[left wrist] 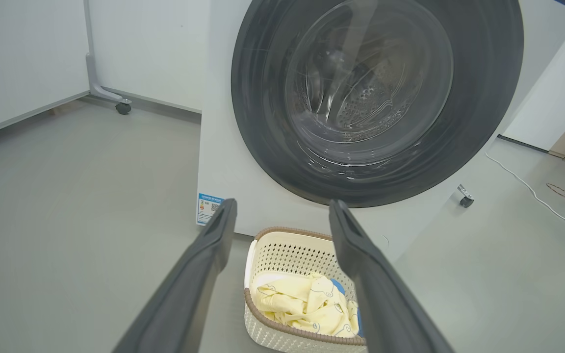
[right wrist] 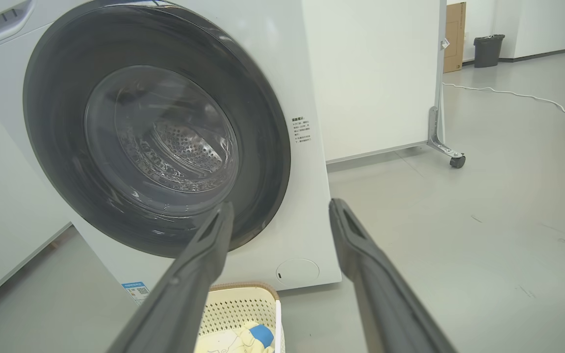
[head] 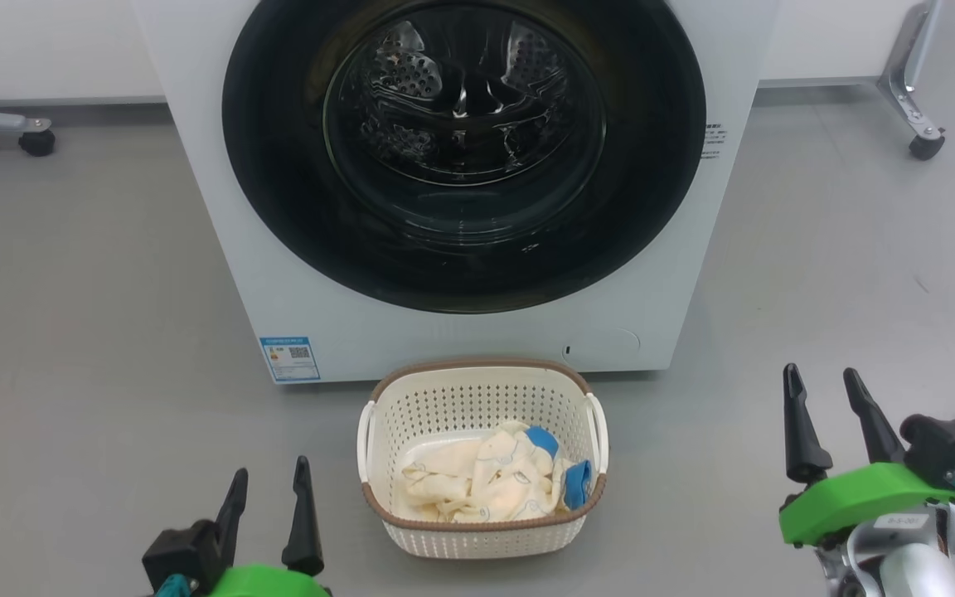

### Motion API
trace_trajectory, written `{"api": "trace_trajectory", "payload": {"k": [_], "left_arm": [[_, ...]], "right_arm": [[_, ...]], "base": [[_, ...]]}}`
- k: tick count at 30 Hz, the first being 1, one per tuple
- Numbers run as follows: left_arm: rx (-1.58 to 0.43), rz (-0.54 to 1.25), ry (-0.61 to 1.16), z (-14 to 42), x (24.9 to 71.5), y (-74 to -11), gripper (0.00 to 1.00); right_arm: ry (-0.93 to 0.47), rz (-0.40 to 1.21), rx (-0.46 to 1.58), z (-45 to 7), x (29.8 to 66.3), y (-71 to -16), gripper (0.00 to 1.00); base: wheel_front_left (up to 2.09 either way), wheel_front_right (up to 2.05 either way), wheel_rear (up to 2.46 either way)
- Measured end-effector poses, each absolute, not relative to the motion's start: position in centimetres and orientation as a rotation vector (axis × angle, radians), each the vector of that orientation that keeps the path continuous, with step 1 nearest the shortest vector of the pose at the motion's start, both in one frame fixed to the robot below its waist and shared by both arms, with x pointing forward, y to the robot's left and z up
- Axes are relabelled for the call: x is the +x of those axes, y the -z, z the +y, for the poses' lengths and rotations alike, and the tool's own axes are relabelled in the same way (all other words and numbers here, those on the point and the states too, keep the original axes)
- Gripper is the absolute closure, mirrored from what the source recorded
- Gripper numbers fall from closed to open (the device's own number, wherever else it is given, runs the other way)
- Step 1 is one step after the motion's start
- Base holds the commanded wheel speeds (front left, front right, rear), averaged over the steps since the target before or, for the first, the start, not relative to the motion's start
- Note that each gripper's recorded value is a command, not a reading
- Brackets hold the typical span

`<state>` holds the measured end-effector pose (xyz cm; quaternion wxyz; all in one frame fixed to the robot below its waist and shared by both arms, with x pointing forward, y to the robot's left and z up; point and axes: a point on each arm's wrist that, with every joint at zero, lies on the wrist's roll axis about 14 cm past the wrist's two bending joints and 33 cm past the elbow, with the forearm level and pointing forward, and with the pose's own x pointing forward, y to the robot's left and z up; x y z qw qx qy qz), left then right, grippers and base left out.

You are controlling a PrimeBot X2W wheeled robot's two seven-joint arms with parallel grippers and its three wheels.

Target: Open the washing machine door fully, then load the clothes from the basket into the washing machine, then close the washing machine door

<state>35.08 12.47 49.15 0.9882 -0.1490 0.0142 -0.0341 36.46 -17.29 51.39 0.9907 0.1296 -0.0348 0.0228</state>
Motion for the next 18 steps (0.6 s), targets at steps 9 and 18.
{"api": "trace_trajectory", "payload": {"k": [9,18], "left_arm": [[-0.191,0.013,0.094,11.6,35.7,-49.1,0.00],[-0.092,-0.023,0.119,10.7,36.3,-49.6,0.00]], "right_arm": [[-0.067,-0.084,0.156,-16.9,37.2,-51.6,0.00],[-0.085,-0.105,0.060,-16.7,37.7,-51.9,0.00]], "base": [[0.00,0.00,0.00],[0.00,0.00,0.00]]}}
